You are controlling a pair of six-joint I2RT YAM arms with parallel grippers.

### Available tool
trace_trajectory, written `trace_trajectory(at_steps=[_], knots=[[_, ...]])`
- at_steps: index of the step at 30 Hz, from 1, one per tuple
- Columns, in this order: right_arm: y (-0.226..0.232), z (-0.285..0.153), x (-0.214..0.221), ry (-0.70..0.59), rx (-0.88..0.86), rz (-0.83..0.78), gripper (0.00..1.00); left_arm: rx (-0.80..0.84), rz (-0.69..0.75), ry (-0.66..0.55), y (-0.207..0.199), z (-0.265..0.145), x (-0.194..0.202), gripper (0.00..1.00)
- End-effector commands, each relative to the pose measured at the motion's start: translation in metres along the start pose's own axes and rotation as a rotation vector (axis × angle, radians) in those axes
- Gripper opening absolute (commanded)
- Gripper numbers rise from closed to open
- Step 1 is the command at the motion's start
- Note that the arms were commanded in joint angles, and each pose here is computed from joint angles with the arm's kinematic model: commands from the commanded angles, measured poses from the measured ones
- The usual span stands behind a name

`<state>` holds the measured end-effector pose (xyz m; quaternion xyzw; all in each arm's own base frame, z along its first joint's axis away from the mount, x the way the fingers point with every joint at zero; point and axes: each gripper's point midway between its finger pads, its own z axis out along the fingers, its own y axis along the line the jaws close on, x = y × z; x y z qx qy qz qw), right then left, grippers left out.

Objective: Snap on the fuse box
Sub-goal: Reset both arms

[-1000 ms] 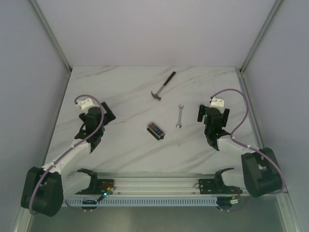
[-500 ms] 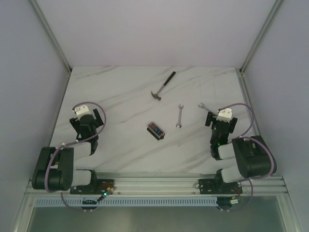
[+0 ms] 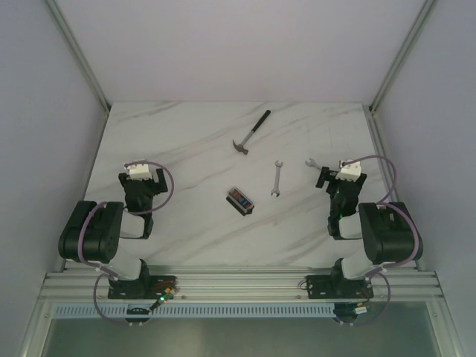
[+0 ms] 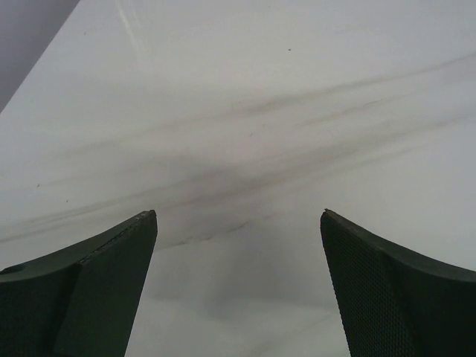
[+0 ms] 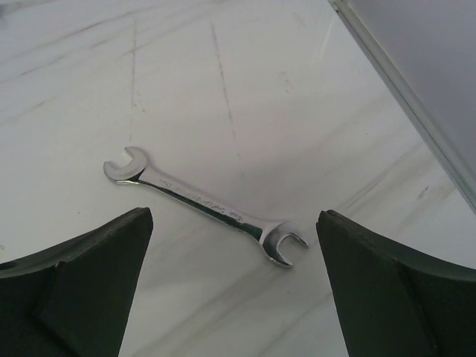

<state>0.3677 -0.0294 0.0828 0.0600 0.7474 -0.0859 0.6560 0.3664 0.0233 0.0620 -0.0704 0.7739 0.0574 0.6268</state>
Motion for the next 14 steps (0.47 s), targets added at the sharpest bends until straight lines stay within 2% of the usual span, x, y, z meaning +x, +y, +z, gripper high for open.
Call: trace_trajectory(at_steps=[1,14], knots=[[0.0045,0.0038,-0.0119,-0.036,-0.024,0.024,1.0,0.039,0.013,-0.083,-0.0079,0.0024,-0.022,1.0],[0.0044,0.0038,-0.012,-0.036,-0.024,0.023,1.0,0.034,0.021,-0.08,-0.0085,0.0038,-0.022,1.0]])
